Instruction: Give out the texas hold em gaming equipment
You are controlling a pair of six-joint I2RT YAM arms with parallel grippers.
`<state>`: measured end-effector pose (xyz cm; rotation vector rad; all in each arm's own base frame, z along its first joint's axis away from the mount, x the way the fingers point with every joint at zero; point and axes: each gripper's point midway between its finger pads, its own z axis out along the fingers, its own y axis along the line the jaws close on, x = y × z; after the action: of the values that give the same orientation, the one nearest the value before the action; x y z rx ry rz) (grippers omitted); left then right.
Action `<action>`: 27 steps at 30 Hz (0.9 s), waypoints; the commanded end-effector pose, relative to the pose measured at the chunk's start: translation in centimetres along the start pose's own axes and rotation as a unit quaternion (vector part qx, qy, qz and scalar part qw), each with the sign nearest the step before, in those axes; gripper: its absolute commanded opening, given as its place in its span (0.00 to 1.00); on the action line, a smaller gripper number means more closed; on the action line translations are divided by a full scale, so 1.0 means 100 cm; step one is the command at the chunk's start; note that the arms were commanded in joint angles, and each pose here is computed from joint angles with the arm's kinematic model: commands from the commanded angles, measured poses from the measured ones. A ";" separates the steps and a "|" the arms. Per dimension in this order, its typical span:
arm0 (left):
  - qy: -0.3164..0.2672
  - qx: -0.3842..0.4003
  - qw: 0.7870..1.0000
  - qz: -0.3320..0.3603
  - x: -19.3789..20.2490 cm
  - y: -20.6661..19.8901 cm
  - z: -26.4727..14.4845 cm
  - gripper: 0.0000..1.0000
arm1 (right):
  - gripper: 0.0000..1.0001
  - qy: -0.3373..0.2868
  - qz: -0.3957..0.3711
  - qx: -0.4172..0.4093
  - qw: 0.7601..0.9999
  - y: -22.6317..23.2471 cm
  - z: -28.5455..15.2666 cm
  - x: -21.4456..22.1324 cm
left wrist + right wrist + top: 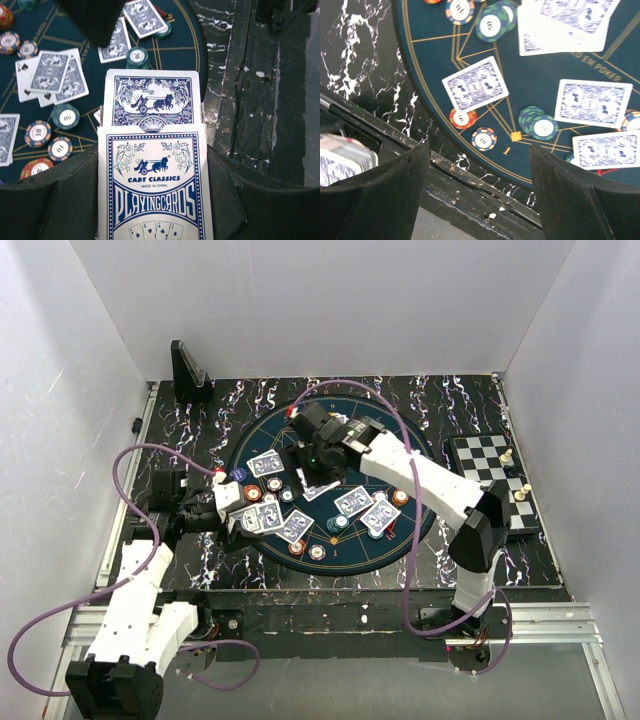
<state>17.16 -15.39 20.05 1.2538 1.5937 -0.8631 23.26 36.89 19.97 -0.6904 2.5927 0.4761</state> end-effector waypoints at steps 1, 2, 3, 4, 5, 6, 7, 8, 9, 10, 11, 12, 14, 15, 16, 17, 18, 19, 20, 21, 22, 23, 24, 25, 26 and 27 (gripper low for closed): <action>-0.005 0.004 0.999 0.051 0.019 0.014 0.002 0.00 | 0.86 -0.058 0.039 0.009 0.998 -0.032 -0.034 -0.019; 0.002 -0.003 0.999 0.048 0.030 0.022 -0.001 0.00 | 0.86 -0.062 0.047 0.009 0.997 -0.039 -0.037 -0.019; 0.008 0.001 0.999 0.047 0.038 0.026 -0.001 0.00 | 0.86 -0.060 0.051 0.010 0.997 -0.044 -0.036 -0.016; 0.013 0.008 0.999 0.049 0.044 0.028 -0.002 0.00 | 0.86 -0.060 0.057 0.010 0.997 -0.049 -0.036 -0.014; 0.014 0.014 0.999 0.049 0.048 0.030 -0.003 0.00 | 0.86 -0.059 0.064 0.012 0.996 -0.054 -0.035 -0.013; 0.016 0.021 0.998 0.048 0.055 0.033 -0.003 0.00 | 0.86 -0.057 0.068 0.013 0.996 -0.058 -0.035 -0.010; 0.021 0.034 0.998 0.041 0.062 0.031 -0.003 0.00 | 0.86 -0.056 0.073 0.013 0.996 -0.061 -0.034 -0.009; 0.024 0.041 0.998 0.044 0.067 0.033 -0.003 0.00 | 0.86 -0.053 0.075 0.014 0.996 -0.063 -0.033 -0.006; 0.025 0.048 0.997 0.049 0.073 0.034 -0.003 0.00 | 0.86 -0.051 0.077 0.018 0.996 -0.066 -0.032 -0.005; 0.028 0.051 0.997 0.055 0.078 0.036 -0.004 0.00 | 0.86 -0.050 0.079 0.018 0.995 -0.067 -0.032 -0.003; 0.031 0.056 0.996 0.066 0.084 0.037 -0.003 0.00 | 0.86 -0.049 0.081 0.018 0.995 -0.069 -0.032 -0.003; 0.032 0.059 0.995 0.075 0.087 0.040 -0.003 0.00 | 0.86 -0.050 0.083 0.018 0.995 -0.070 -0.032 -0.003; 0.027 0.054 0.994 0.087 0.086 0.050 -0.001 0.00 | 0.86 -0.048 0.088 0.021 0.995 -0.074 -0.030 0.000; 0.026 0.051 0.994 0.096 0.086 0.055 0.000 0.00 | 0.86 -0.049 0.090 0.021 0.994 -0.075 -0.031 -0.001; 0.030 0.048 0.993 0.103 0.088 0.059 -0.001 0.00 | 0.86 -0.046 0.092 0.020 0.995 -0.076 -0.030 0.001; 0.031 0.049 0.992 0.111 0.088 0.061 0.000 0.00 | 0.86 -0.047 0.093 0.020 0.994 -0.077 -0.030 0.001; 0.033 0.052 0.992 0.112 0.089 0.064 -0.001 0.00 | 0.86 -0.045 0.096 0.021 0.994 -0.079 -0.029 0.002; 0.033 0.059 0.992 0.110 0.089 0.064 0.000 0.00 | 0.86 -0.046 0.096 0.020 0.994 -0.079 -0.029 0.002; 0.033 0.063 0.991 0.112 0.089 0.065 -0.001 0.00 | 0.86 -0.045 0.099 0.020 0.994 -0.080 -0.030 0.003; 0.031 0.069 0.991 0.112 0.089 0.065 0.000 0.00 | 0.86 -0.045 0.100 0.020 0.994 -0.080 -0.030 0.004; 0.030 0.072 0.991 0.109 0.088 0.066 0.000 0.00 | 0.86 -0.047 0.103 0.019 0.993 -0.081 -0.031 0.003; 0.028 0.074 0.991 0.109 0.088 0.067 0.000 0.00 | 0.86 -0.047 0.105 0.019 0.993 -0.082 -0.032 0.003; 0.027 0.079 0.990 0.112 0.089 0.065 0.001 0.00 | 0.86 -0.051 0.106 0.019 0.993 -0.082 -0.034 0.002; 0.028 0.085 0.989 0.118 0.089 0.062 0.000 0.03 | 0.86 -0.052 0.107 0.020 0.993 -0.083 -0.035 0.002; 0.027 0.089 0.988 0.121 0.090 0.060 0.000 0.21 | 0.86 -0.054 0.110 0.019 0.992 -0.084 -0.036 0.002; 0.028 0.092 0.988 0.123 0.090 0.058 -0.001 0.29 | 0.86 -0.056 0.111 0.019 0.992 -0.084 -0.037 0.001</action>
<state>22.28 -10.61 10.41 1.5370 1.4941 -0.8620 26.35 28.62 18.91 -0.3982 2.6459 0.4513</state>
